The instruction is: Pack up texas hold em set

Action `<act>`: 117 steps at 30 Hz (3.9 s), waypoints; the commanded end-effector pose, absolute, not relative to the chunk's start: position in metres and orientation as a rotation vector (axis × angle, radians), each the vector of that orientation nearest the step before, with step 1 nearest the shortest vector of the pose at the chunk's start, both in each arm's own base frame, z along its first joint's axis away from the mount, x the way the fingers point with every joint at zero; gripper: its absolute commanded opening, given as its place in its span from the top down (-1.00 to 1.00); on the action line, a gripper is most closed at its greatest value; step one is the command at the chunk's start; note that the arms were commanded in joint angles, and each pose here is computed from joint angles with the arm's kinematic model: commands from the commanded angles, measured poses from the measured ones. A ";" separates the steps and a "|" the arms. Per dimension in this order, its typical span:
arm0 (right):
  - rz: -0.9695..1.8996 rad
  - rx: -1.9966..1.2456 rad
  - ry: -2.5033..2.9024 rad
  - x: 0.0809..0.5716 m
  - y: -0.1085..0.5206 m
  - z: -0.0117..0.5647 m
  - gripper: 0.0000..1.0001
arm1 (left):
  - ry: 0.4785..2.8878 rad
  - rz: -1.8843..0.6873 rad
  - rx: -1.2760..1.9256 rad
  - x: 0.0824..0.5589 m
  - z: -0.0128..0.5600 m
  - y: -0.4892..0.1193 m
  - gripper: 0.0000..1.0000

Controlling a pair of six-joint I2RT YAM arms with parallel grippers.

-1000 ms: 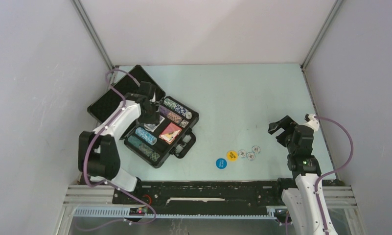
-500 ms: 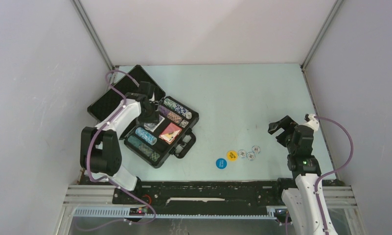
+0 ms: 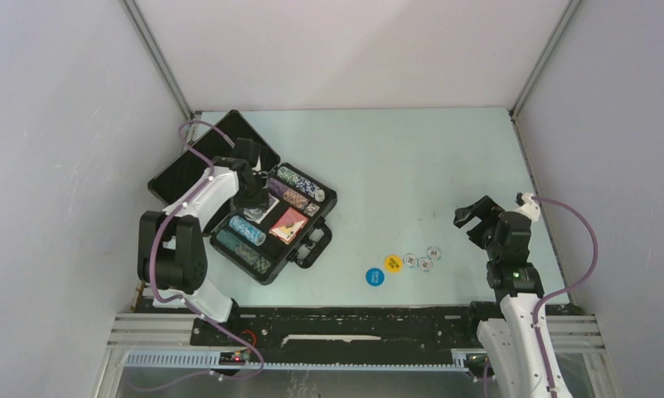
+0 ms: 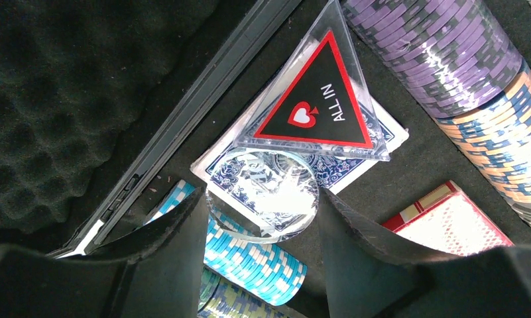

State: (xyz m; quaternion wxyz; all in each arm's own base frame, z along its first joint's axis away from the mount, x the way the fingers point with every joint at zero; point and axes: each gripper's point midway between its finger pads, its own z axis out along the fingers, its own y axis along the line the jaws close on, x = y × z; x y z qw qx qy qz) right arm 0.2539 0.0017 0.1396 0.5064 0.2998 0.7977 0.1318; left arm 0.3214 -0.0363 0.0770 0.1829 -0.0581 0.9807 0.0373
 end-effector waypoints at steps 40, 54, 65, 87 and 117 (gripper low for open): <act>0.407 0.534 2.521 0.198 0.106 0.139 -0.99 | 2.104 -0.546 0.631 0.260 0.308 -0.223 -1.00; 0.225 1.288 2.591 0.218 0.069 0.097 -0.99 | 2.027 -0.610 0.589 0.243 0.305 -0.210 -1.00; 0.244 1.435 2.690 0.230 0.086 0.061 -0.89 | 2.009 -0.656 0.604 0.236 0.310 -0.214 -1.00; 0.149 1.400 2.727 0.236 0.091 0.047 -0.87 | 2.026 -0.673 0.621 0.236 0.305 -0.218 -1.00; 0.059 1.511 2.736 0.235 0.069 0.010 -0.61 | 2.033 -0.676 0.629 0.236 0.302 -0.219 -1.00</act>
